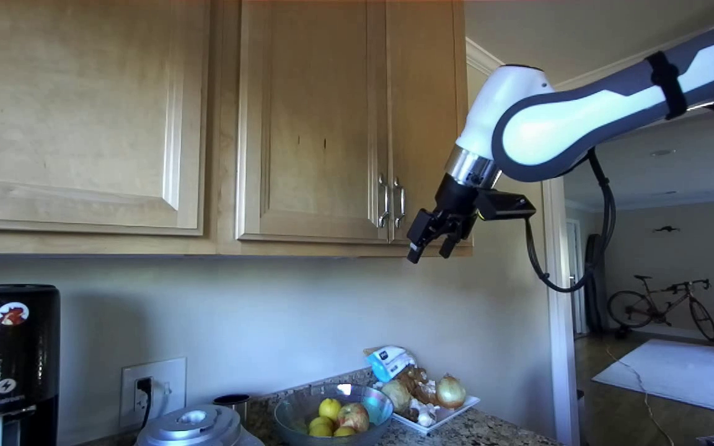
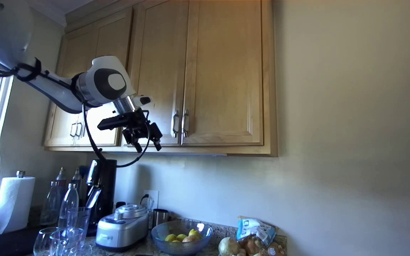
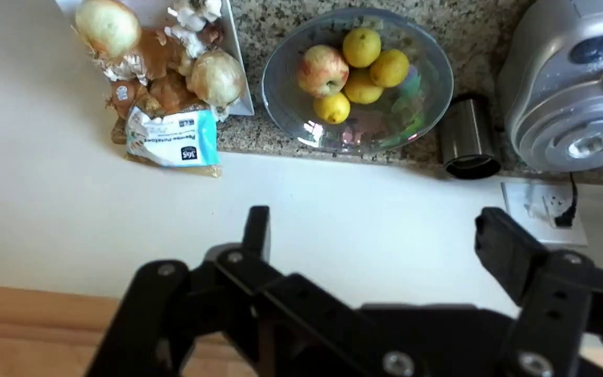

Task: Open the top cupboard doors

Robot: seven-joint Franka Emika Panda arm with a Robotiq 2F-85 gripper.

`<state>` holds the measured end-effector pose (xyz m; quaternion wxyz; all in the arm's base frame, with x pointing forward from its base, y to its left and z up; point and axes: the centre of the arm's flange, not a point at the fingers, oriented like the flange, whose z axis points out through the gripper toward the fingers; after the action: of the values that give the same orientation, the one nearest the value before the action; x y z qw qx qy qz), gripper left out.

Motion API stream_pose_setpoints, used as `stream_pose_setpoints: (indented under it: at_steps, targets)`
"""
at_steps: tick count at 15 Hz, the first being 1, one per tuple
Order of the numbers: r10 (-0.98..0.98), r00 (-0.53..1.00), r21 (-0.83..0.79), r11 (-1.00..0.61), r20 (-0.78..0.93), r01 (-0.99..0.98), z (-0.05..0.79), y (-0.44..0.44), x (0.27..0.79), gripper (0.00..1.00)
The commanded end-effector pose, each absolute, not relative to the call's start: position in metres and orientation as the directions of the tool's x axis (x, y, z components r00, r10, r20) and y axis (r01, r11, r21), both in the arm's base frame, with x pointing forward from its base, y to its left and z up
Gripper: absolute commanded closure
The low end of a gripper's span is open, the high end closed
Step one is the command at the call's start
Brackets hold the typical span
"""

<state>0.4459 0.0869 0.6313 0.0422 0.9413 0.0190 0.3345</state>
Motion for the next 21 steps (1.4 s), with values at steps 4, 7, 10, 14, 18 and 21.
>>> stream_pose_setpoints:
  at_steps: [4, 7, 10, 14, 18, 21]
  targets:
    - [0.013, 0.673, 0.075, -0.995, 0.740, -0.063, 0.691, 0.048, 0.454, 0.00]
    - [-0.011, 0.633, 0.064, -0.993, 0.774, -0.096, 0.704, 0.036, 0.464, 0.00]
    - [-0.033, 0.595, 0.056, -0.990, 0.803, -0.131, 0.715, 0.024, 0.481, 0.00]
    - [-0.056, 0.567, 0.034, -0.989, 0.822, -0.147, 0.721, 0.010, 0.506, 0.00]
    - [-0.072, 0.564, 0.009, -0.990, 0.822, -0.139, 0.718, 0.012, 0.530, 0.00]
    - [-0.104, 0.555, -0.026, -0.989, 0.825, -0.146, 0.720, 0.013, 0.541, 0.00]
